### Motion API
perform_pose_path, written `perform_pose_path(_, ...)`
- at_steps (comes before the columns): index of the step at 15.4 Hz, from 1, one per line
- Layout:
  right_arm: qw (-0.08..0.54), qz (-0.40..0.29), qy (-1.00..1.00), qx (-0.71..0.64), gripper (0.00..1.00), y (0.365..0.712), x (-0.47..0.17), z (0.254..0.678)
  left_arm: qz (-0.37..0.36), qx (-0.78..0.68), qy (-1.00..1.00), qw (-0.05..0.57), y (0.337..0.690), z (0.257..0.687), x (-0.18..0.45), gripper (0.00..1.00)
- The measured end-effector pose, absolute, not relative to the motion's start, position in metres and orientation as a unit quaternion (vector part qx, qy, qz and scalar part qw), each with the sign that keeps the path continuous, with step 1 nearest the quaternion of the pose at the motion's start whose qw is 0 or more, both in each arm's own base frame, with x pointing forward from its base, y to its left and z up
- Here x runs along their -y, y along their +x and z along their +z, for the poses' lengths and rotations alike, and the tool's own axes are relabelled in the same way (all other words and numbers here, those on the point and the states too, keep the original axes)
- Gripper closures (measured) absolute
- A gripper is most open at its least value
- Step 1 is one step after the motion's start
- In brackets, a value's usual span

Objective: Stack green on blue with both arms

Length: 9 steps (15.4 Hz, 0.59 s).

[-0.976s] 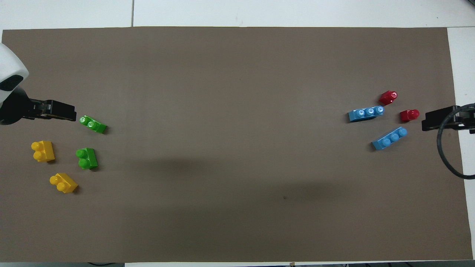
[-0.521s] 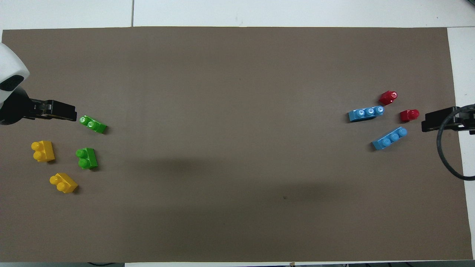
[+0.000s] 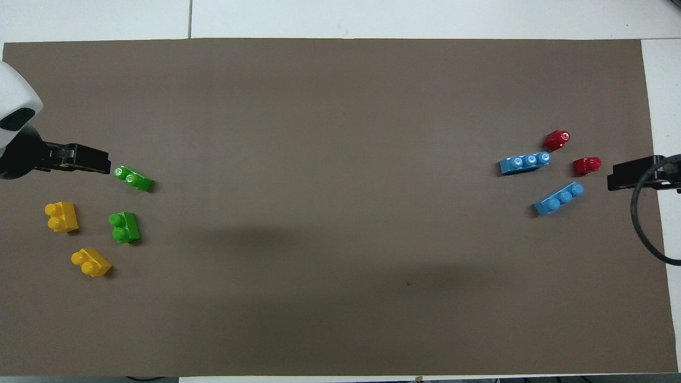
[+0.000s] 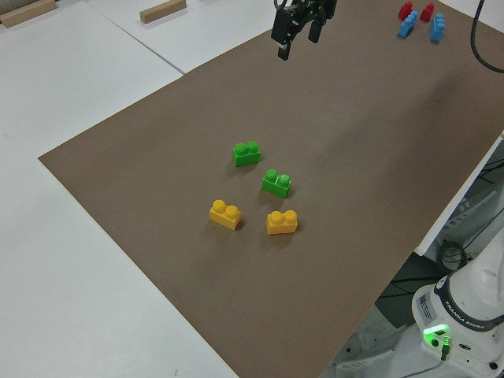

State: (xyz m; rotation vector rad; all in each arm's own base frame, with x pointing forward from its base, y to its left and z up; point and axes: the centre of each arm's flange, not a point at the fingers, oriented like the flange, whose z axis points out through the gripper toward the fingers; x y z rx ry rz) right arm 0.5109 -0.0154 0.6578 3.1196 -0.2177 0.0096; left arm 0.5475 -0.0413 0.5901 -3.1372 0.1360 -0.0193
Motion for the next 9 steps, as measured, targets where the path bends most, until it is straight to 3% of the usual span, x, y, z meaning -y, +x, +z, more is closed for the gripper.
perform_pose_path(4,0.006,0.0,0.982,0.187,0.0,0.51,0.041,0.654,0.004,0.024,-1.0,0.003,0.54,0.581,0.039,0.0)
perform_pose_path(9,-0.038,-0.034,0.917,0.396,0.0,0.51,0.042,0.635,0.003,0.178,-0.984,0.007,0.527,0.562,0.039,0.0)
